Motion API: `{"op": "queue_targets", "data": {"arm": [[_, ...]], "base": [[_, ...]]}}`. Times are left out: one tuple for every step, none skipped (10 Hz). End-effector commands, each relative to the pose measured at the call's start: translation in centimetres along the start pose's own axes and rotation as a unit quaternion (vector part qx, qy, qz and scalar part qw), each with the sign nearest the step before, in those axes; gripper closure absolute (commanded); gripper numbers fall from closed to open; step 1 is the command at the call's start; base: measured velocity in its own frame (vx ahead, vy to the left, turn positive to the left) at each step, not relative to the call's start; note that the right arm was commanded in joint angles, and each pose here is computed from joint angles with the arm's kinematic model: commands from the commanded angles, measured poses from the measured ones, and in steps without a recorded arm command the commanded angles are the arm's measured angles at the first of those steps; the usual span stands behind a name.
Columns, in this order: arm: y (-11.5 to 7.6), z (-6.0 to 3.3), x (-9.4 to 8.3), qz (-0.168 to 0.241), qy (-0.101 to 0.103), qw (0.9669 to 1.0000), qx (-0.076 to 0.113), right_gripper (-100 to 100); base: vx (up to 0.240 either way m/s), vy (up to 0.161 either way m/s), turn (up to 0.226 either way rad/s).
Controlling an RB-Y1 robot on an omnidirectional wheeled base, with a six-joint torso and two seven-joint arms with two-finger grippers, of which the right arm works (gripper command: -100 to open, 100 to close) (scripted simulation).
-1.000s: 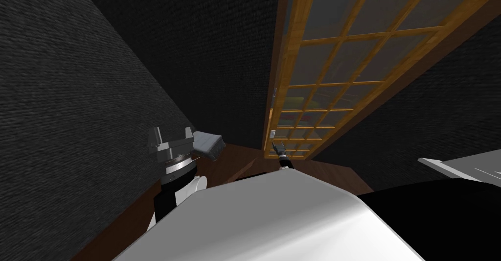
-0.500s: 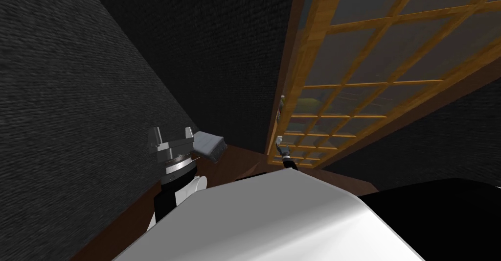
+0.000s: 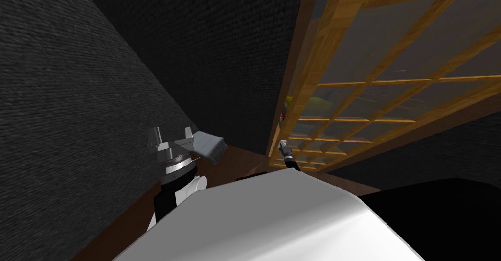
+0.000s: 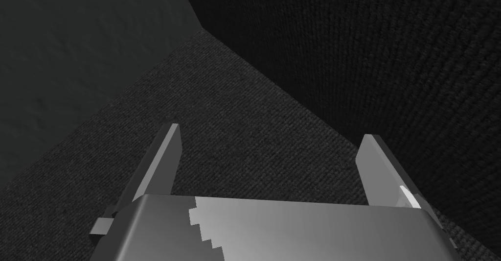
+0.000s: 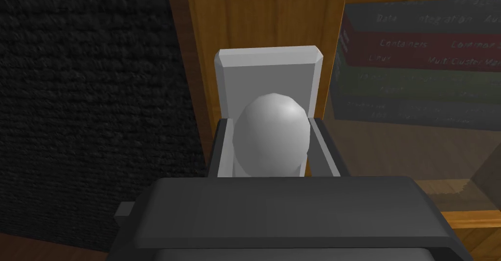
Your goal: Pull the door open
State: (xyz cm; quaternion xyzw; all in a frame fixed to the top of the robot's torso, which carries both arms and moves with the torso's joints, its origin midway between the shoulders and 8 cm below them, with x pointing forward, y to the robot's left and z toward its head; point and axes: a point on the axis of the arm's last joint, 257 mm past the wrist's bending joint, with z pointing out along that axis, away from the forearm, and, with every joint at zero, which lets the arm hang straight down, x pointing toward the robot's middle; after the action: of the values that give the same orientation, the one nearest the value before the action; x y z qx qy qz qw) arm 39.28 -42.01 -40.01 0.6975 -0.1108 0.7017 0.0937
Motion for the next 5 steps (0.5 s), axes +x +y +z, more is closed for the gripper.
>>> {"op": "queue_targets", "data": {"arm": [[-0.38,-0.02,-0.05,0.002,0.0,1.0,0.002,100],[-0.38,-0.02,-0.05,0.002,0.0,1.0,0.002,100],[-0.38,-0.02,-0.05,0.002,0.0,1.0,0.002,100],[-0.38,-0.02,-0.05,0.002,0.0,1.0,0.002,100],[-0.11,-0.56,-0.25,0.002,-0.003,0.9999,0.012,100]], "base": [[-0.035,0.001,0.024],[-0.021,0.003,0.005],[-0.008,0.003,-0.003],[0.0,0.0,0.0],[-0.115,-0.033,0.125]]}}
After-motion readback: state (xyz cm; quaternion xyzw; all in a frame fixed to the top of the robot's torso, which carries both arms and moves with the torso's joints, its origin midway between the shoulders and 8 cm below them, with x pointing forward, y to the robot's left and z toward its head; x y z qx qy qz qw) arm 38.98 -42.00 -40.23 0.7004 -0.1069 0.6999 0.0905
